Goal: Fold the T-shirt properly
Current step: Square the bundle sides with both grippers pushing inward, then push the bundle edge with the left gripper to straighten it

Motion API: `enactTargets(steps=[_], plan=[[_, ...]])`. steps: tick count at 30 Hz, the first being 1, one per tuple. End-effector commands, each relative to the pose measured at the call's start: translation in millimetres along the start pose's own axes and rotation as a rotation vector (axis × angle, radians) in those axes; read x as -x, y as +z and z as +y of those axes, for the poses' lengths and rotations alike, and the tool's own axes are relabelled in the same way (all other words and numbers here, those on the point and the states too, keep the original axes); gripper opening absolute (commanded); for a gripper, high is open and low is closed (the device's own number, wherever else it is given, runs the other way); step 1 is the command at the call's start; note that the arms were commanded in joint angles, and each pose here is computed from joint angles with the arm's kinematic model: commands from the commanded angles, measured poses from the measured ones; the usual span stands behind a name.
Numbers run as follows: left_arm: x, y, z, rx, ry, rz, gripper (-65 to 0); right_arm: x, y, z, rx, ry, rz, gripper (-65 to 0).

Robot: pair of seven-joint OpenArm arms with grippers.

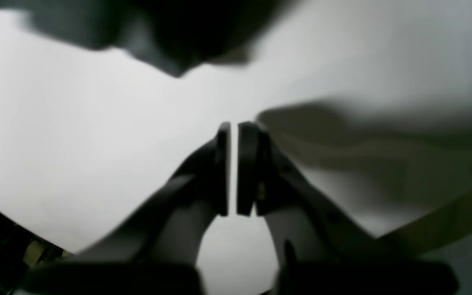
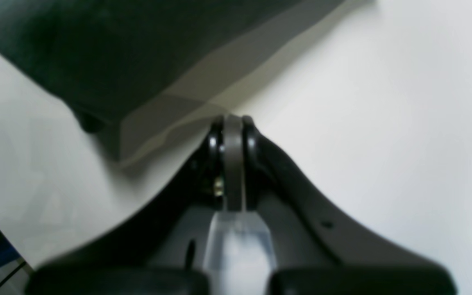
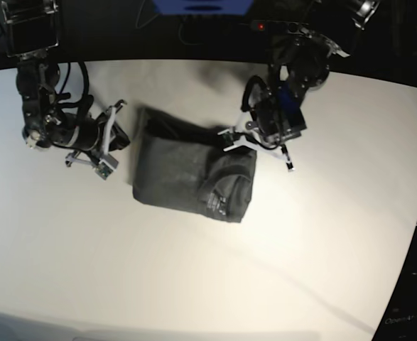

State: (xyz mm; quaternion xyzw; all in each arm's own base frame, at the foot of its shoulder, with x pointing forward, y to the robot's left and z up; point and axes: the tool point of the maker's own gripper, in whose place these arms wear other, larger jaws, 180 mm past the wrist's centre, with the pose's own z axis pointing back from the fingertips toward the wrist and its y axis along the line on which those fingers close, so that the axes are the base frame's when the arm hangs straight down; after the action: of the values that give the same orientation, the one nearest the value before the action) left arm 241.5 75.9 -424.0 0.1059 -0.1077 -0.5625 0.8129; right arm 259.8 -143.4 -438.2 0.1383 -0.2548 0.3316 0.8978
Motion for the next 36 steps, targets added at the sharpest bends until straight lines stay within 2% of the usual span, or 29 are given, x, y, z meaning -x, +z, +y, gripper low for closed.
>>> enactTargets(steps=[1,13,26,28,31,36], plan=[[-12.4,3.2,4.4,-0.013,-0.002,-0.047,-61.9,10.3,3.6,-8.1,0.029,0.017,0.054,-64.6],[-27.6,-34.0,-7.8,0.09,0.02,-0.102,-61.9,19.3,1.1,0.8,0.013,-0.002,0.065,-64.6],[-43.6,-56.9,18.5,0.114,0.049,-0.149,-61.9,40.0,-16.5,56.5,-0.091,-0.076,0.075,-64.6],[-42.5,-55.6,29.2,0.101,0.082,-0.157,-61.9,39.5,-20.1,66.8,-0.11,-0.09,0.069,-64.6],[-55.8,-48.2,53.8,0.072,0.169,-0.245,-61.9,41.2,-23.9,79.8,-0.133,-0.106,0.067,-64.6],[-60.3,-54.6,79.5,0.084,0.318,-0.322,-61.9,39.6,-29.1,98.3,-0.179,-0.07,0.075,-64.6]])
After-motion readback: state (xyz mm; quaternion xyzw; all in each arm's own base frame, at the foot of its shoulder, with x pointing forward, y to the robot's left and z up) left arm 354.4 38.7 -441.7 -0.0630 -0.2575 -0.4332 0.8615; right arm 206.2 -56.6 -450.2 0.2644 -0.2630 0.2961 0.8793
